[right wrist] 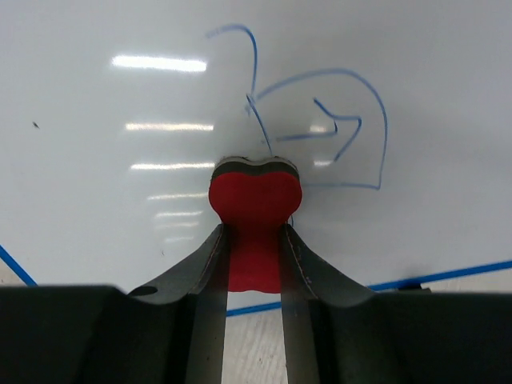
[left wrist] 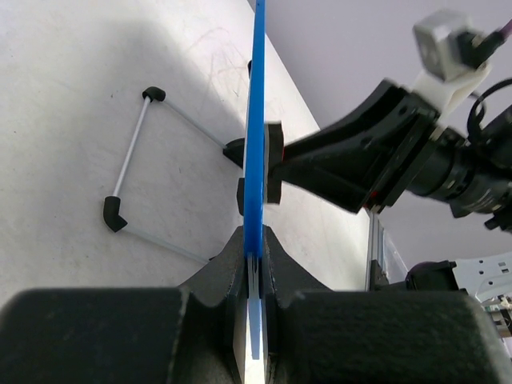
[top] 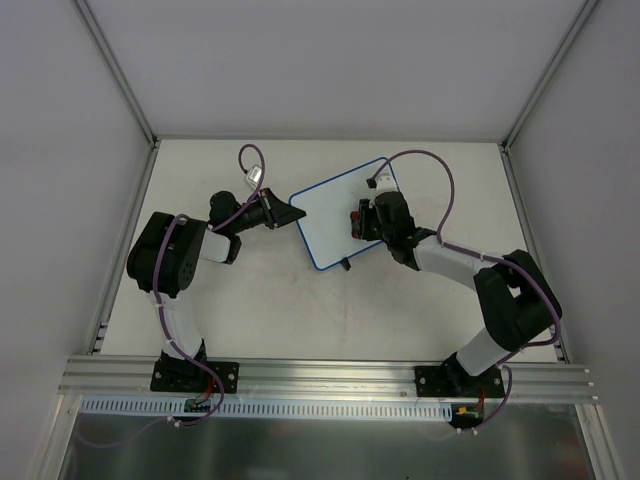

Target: Erase the whiteboard

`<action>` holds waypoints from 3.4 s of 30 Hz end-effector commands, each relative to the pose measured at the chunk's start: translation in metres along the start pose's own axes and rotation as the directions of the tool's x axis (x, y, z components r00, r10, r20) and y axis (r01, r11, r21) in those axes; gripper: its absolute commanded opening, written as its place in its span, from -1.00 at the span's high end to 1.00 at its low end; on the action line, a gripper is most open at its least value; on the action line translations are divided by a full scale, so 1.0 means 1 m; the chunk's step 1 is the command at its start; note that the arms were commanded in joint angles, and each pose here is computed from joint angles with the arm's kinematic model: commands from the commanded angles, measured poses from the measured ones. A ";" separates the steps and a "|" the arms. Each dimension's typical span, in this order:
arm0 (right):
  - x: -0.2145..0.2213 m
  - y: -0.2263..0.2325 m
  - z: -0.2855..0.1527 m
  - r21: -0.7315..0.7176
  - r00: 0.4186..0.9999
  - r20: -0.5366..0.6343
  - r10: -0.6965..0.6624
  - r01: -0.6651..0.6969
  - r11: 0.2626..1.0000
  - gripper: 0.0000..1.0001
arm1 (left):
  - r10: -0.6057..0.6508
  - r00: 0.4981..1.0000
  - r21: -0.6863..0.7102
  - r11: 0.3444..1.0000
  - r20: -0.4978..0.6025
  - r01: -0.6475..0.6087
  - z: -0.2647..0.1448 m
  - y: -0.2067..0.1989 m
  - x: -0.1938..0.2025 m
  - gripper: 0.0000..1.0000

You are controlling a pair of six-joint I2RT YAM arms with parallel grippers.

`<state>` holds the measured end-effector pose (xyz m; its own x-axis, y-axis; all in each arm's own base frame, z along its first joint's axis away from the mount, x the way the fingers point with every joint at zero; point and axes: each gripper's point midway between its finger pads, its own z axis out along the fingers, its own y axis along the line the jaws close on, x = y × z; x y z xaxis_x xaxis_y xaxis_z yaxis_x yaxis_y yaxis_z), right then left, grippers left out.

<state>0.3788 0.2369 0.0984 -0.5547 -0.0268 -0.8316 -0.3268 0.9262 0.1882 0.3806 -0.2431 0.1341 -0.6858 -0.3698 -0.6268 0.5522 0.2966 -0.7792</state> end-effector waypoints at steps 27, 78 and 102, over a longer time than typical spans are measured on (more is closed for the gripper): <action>-0.062 0.014 0.006 -0.041 0.997 0.065 0.042 -0.039 0.998 1.00 | 0.126 0.992 0.145 0.982 -0.016 -0.123 0.001 -0.032 0.001 1.00; -0.056 -0.021 -0.003 -0.003 0.989 0.050 0.139 -0.139 0.990 1.00 | 0.122 0.992 0.153 0.981 -0.020 -0.118 0.001 -0.032 0.002 1.00; 0.005 -0.073 0.011 0.168 0.956 -0.030 0.293 -0.284 0.944 1.00 | 0.125 0.992 0.160 0.980 -0.018 -0.120 0.002 -0.034 0.002 1.00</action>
<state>0.4306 0.1978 0.1127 -0.5875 0.2189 -0.7790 -0.1365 0.9221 0.3620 0.3757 -0.2453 0.1351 -0.7055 -0.3599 -0.6105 0.5469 0.2714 -0.7920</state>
